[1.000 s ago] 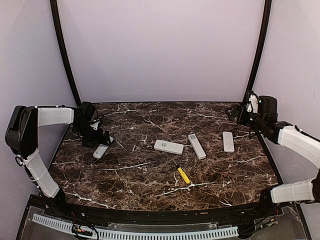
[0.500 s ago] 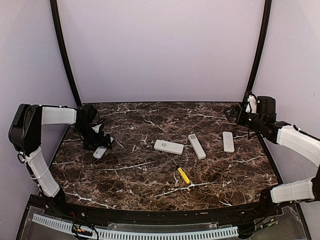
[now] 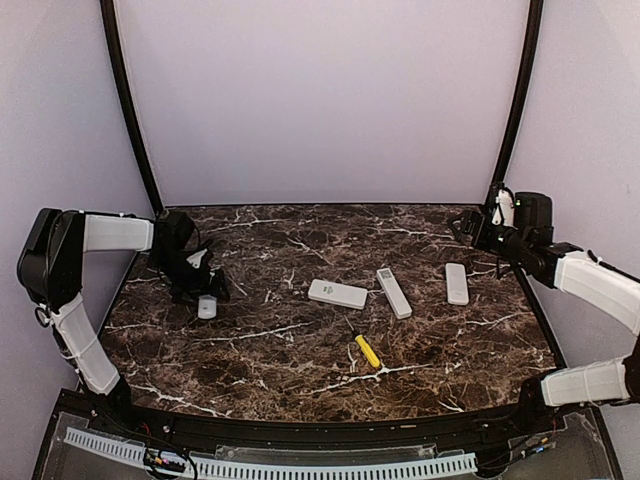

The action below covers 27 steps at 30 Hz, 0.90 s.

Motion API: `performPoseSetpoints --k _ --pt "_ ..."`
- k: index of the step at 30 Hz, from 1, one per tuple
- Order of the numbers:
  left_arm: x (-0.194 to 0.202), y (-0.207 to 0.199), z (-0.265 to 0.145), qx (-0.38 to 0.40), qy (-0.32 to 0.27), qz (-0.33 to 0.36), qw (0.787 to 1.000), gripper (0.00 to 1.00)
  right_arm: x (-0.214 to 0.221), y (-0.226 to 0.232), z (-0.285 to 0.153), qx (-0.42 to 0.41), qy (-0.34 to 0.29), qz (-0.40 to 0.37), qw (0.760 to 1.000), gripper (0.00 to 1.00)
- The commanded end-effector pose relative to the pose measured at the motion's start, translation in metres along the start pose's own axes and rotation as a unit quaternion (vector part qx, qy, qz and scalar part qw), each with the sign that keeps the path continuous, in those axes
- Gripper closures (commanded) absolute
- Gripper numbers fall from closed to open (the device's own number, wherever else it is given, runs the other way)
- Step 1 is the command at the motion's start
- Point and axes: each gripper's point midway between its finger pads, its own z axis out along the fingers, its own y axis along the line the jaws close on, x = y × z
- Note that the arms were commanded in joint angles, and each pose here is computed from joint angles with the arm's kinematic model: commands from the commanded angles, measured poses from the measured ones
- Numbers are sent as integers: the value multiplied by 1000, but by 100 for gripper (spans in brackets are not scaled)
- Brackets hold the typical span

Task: Unload the batteries from the remote control
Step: Move the remote control to the center of the board.

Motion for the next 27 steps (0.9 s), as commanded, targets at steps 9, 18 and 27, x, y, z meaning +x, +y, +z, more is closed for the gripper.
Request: performPoseSetpoints --k 9,18,27 --pt "39 -72 14 127 61 38 989 1 -10 19 -11 -24 -13 -14 1000 1" --pt "-1 -70 -54 106 -76 40 991 1 -3 70 -1 -79 19 -81 993 1" --pt "-47 15 -68 63 -131 -98 985 1 8 115 17 -125 36 -107 986 1"
